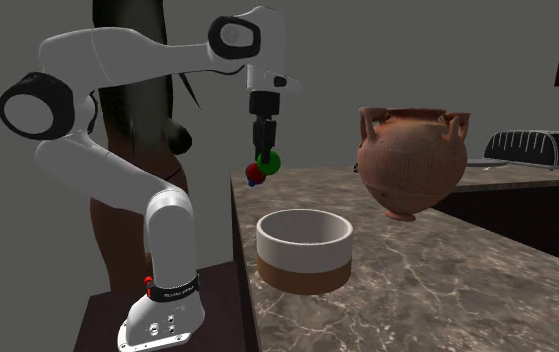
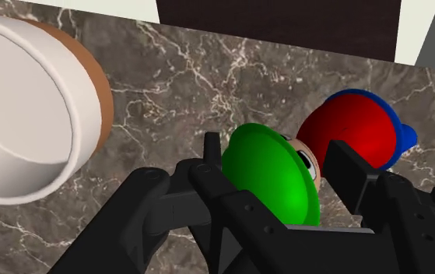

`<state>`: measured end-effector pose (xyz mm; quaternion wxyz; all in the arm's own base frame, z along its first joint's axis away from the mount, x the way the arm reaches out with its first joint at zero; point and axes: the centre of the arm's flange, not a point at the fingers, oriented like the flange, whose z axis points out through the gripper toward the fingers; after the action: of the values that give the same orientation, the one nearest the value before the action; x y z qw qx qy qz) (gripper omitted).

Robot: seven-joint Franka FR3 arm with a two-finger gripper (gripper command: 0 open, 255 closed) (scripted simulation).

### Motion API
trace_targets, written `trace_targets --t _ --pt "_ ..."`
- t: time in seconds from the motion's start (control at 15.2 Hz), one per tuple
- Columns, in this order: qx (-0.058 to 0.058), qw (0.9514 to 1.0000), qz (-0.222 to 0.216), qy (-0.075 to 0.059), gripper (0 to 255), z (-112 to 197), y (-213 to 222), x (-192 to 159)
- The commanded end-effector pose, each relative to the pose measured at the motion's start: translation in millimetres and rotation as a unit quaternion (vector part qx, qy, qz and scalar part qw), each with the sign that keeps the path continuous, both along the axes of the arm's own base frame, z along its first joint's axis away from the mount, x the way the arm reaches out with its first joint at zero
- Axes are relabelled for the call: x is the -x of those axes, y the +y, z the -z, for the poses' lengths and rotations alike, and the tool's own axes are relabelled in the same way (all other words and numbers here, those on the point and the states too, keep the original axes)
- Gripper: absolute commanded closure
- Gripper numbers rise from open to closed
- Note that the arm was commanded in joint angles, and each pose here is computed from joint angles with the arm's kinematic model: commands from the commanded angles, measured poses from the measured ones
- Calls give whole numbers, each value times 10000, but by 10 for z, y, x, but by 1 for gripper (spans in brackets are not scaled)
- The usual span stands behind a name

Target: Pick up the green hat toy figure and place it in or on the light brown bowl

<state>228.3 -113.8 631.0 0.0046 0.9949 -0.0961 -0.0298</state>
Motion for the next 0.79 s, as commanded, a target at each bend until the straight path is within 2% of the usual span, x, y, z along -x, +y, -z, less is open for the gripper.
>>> trace_targets --t 0.0,0.07,0.73 --pt "-1 10000 0 0 255 -104 0 2" --pt "-1 10000 0 0 255 -110 0 2" --pt "-1 10000 0 0 255 -126 -1278 331"
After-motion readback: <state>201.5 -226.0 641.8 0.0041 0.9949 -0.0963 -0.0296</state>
